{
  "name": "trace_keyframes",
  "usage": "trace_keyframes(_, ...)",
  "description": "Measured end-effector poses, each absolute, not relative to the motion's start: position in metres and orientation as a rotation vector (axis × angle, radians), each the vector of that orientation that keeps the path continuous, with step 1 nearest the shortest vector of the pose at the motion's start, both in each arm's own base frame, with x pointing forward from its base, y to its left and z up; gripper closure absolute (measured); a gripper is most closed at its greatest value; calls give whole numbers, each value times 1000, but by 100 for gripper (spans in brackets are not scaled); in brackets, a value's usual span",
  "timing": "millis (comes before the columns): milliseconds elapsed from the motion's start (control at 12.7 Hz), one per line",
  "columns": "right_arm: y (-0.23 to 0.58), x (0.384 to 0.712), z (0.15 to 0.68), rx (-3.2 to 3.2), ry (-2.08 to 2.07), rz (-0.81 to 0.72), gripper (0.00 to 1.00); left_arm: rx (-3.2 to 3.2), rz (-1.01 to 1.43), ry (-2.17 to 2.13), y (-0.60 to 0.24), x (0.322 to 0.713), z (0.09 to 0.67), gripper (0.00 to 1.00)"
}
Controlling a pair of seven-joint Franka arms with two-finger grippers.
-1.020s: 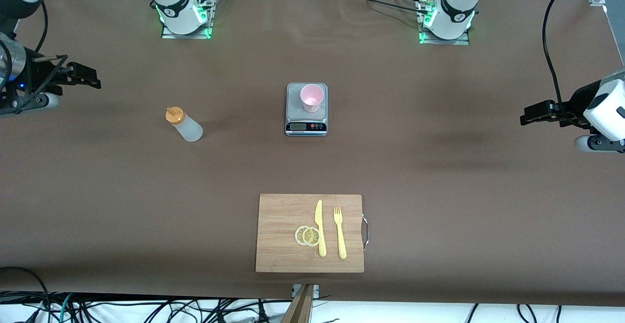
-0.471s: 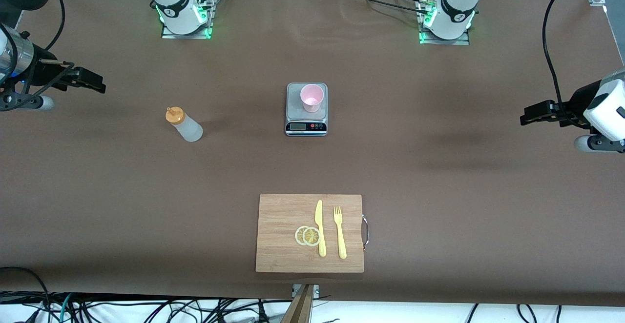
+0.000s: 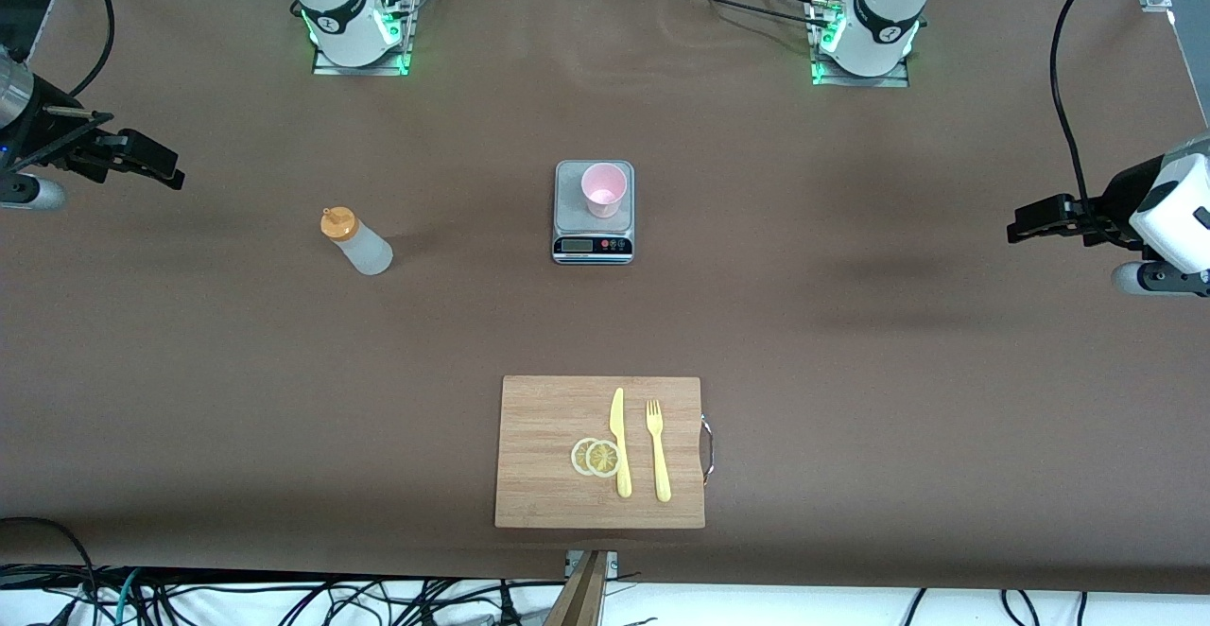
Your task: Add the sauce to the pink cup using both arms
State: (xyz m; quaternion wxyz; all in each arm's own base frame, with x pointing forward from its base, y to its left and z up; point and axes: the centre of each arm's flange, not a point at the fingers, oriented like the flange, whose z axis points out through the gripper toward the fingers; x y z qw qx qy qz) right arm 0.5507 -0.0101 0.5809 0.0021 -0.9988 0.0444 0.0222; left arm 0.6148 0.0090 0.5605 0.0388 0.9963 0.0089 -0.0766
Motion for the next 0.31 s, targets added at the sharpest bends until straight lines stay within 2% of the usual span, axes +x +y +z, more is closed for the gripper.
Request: trace_keyframes(314,-9,554,581,-3134,136,68,0,3055,-235,27,9,615,561,0)
